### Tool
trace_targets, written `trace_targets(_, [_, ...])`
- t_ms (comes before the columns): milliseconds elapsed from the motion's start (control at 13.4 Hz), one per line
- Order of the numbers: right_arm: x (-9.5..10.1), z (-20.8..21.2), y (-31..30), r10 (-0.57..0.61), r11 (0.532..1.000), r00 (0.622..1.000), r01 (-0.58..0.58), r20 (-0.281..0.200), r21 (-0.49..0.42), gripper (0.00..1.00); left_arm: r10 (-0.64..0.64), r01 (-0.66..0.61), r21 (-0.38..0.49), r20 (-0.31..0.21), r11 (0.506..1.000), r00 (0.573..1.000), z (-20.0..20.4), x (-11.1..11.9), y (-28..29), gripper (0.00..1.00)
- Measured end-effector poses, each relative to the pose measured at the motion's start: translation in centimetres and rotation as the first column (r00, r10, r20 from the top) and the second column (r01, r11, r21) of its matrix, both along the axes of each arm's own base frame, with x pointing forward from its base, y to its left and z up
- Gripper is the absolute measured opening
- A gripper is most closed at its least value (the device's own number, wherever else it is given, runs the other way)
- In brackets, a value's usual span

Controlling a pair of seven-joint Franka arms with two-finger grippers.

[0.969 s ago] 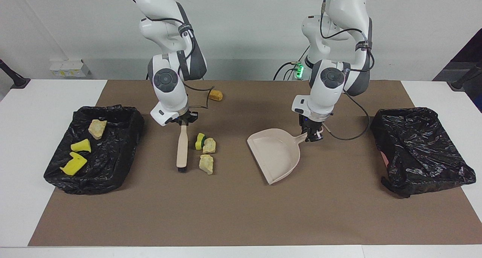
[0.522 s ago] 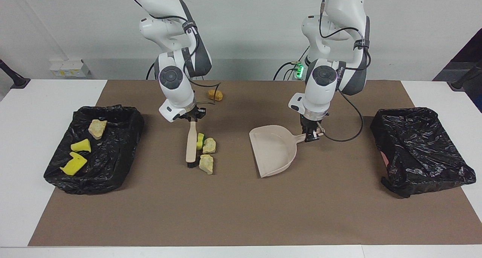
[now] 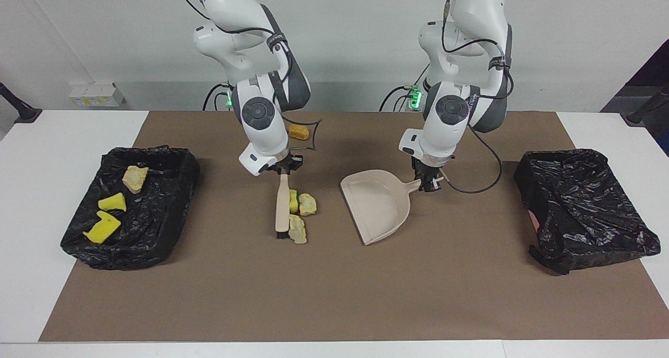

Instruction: Sweep and dump trash in bin

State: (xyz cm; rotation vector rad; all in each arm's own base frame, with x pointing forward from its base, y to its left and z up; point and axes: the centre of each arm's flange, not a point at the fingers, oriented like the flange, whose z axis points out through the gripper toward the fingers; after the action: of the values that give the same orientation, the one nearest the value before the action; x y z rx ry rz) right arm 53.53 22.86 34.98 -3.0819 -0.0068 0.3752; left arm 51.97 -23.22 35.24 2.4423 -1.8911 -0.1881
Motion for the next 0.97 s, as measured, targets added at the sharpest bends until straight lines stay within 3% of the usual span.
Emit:
trace_targets(522, [-3.0, 0.5, 9.8, 0.077, 0.991, 0.997, -0.079, 0.022, 0.106, 0.26, 0.039, -0.039, 0.01, -0.015, 0.999, 0.999, 0.3, -1.1, -1.5, 0.31])
trace_targets(969, [-5.4, 3.5, 12.5, 0.152, 0.981, 0.988, -0.152, 0.011, 0.123, 0.26, 0.066, -0.066, -0.018, 0.039, 0.998, 0.997, 0.3, -0.5, -1.5, 0.31])
